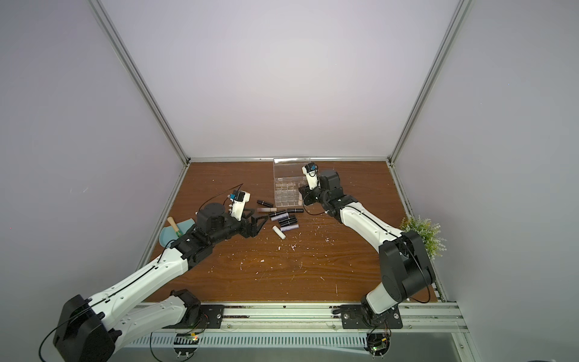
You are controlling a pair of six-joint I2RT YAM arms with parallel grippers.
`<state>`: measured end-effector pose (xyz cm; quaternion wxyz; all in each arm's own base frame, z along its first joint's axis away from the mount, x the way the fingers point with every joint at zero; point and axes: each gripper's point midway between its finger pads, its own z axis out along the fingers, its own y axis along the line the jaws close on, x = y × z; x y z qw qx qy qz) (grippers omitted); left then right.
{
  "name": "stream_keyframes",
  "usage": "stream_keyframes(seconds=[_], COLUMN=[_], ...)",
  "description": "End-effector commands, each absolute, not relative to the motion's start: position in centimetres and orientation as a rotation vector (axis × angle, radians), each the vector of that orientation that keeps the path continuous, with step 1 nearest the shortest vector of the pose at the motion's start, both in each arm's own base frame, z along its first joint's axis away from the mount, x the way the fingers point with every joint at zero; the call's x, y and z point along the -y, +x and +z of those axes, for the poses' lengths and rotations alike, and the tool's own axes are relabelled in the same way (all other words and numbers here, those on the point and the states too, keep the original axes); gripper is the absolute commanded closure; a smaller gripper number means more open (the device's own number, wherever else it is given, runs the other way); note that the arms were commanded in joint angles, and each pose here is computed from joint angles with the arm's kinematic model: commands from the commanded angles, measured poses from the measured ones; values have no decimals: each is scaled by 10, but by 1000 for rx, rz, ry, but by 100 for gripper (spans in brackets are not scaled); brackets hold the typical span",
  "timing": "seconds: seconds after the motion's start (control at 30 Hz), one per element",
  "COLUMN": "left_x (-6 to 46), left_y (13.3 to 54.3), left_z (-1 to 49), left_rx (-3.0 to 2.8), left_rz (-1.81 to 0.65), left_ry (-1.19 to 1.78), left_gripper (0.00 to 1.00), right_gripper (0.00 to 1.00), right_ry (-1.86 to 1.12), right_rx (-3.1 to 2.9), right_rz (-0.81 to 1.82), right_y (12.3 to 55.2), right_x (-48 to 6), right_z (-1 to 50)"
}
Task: Arrange the lipsticks in the organizer
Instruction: Place the lipstick in the storage box.
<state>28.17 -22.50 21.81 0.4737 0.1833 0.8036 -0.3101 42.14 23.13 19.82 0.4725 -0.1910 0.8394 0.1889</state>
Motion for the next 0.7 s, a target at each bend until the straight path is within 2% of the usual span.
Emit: stream_keyframes(seconds=[0.0,0.67], left_x=[225,232], left_y=[283,283], left_z=[224,218], left_rx=[-1934,-1936], left_rz=[-740,-772], left_ry=[450,474], left_gripper=[22,22], right_gripper=[94,89], right_ry=[-369,-295], right_rx=[-1921,-1783], right_rz=[272,114], right_y=[448,505], right_x=[-208,-207], right_z=[223,215])
